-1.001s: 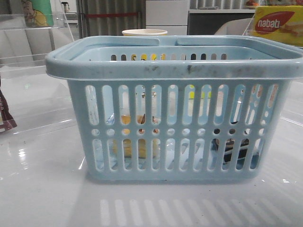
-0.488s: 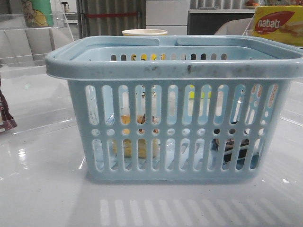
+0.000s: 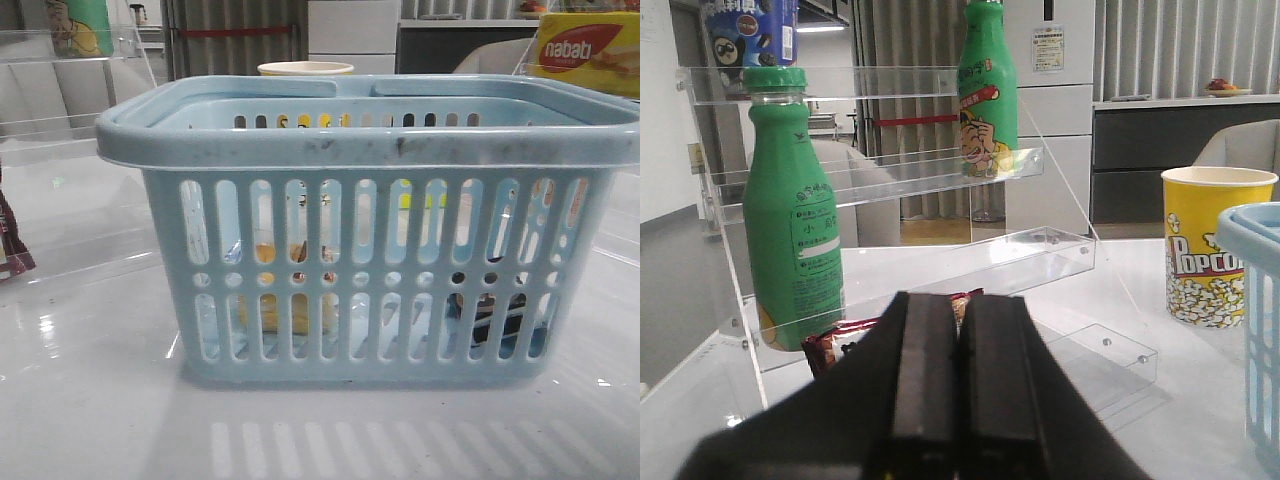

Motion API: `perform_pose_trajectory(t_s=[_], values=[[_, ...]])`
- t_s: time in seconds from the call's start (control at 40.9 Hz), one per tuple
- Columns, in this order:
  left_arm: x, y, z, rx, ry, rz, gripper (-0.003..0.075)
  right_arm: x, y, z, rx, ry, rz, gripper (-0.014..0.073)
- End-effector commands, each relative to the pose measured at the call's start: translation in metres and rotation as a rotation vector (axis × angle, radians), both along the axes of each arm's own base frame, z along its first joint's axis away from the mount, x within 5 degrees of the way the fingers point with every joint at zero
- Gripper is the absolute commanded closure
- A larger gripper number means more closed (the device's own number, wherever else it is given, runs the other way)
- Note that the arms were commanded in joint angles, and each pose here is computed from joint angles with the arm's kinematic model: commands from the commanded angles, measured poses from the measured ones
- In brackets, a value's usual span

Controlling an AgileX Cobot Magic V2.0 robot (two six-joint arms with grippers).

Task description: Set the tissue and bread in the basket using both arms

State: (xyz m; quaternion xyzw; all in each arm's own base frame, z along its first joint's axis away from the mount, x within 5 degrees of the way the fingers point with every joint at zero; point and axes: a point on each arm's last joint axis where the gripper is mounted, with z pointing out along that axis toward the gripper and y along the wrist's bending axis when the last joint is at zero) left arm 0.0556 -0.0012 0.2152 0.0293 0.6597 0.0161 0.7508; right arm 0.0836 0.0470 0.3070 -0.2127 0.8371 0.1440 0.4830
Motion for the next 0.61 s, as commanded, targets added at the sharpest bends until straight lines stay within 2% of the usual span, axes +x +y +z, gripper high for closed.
perform_pose_trajectory(t_s=[0.0,0.171,0.269,0.44,0.586], values=[[-0.003,0.001,0.007,-0.02,-0.1,0.007,0.0622,-0.002,-0.013,0.004,0.056,-0.194,-0.124,0.0537],[-0.003,0.001,0.007,-0.02,-0.1,0.007,0.0622,-0.017,-0.037,-0.036,0.105,-0.444,-0.378,0.0537],[-0.003,0.001,0.007,-0.02,-0.1,0.007,0.0622,-0.022,-0.044,-0.061,0.106,-0.523,-0.475,0.0537],[-0.003,0.001,0.007,-0.02,-0.1,0.007,0.0622,-0.025,-0.048,-0.095,0.114,-0.602,-0.527,0.0537],[-0.003,0.001,0.007,-0.02,-0.1,0.007,0.0622,-0.03,-0.049,-0.096,0.124,-0.655,-0.537,0.0537]])
